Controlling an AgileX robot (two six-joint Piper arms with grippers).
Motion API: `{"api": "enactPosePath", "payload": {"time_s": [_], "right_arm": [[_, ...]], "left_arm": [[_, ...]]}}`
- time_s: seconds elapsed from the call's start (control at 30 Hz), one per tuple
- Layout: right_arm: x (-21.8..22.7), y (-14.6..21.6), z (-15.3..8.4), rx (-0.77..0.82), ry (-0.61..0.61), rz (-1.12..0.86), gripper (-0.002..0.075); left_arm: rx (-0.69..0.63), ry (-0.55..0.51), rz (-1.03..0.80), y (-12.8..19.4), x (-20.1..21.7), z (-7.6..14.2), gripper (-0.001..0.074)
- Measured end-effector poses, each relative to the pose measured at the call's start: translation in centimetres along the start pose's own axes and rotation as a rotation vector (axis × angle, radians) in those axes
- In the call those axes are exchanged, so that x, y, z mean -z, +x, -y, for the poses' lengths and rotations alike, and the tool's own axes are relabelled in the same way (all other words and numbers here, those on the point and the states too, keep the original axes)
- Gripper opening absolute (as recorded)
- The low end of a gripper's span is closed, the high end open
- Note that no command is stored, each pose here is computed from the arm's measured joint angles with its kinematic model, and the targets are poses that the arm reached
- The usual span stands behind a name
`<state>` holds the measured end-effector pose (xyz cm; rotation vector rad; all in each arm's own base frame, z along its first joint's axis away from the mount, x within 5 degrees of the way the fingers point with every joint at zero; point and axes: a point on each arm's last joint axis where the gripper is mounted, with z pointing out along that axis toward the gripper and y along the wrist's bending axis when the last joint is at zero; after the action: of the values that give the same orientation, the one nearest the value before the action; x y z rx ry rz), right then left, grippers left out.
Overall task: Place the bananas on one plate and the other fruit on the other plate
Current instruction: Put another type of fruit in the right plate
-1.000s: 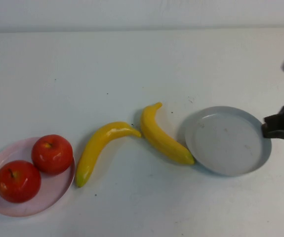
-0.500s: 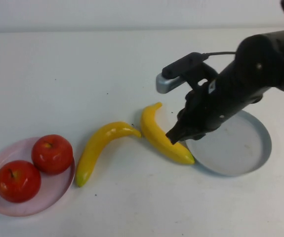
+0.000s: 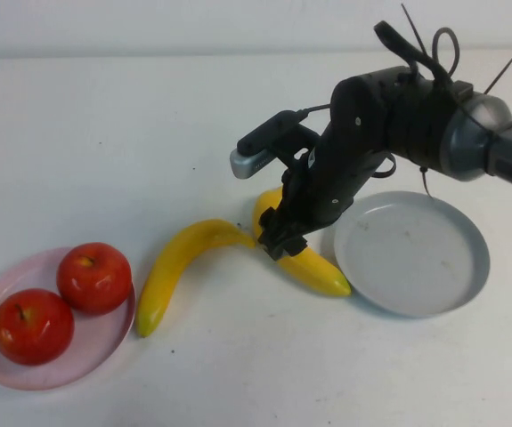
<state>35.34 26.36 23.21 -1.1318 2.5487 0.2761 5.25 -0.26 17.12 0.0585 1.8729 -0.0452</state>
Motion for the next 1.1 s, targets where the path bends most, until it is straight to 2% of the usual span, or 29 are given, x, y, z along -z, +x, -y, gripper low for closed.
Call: {"api": "enactPosePath", "payload": {"time_s": [0.2,0.4,0.57,0.77,0.97,1.1], "right_arm": [[-2.4,-0.7,0.9,0.032,0.039,-0.028,0.0502],[-4.1,-0.5,1.1,0.033,0.036,-0.065,0.0435],[-5.2,-0.1,1.1,0.031,0.031,-0.096,0.041],[-5.2,-0.1,1.1,0.033,0.03,-0.097,0.0305],[-3.8,-1.1,1.1,0.009,0.023,-0.094,0.0306],[-1.0,-2.9,0.9,-0.069,0.02,-0.08,0.0306]], "left_arm": [[0.0,0.0,0.0,0.0,0.0,0.0,0.0003],[0.0,0.0,0.0,0.0,0.0,0.0,0.0003],[0.0,0.0,0.0,0.0,0.0,0.0,0.0003],[0.0,0.0,0.0,0.0,0.0,0.0,0.0003],[0.0,0.0,0.0,0.0,0.0,0.0,0.0003],[0.0,0.0,0.0,0.0,0.0,0.0,0.0003]]}}
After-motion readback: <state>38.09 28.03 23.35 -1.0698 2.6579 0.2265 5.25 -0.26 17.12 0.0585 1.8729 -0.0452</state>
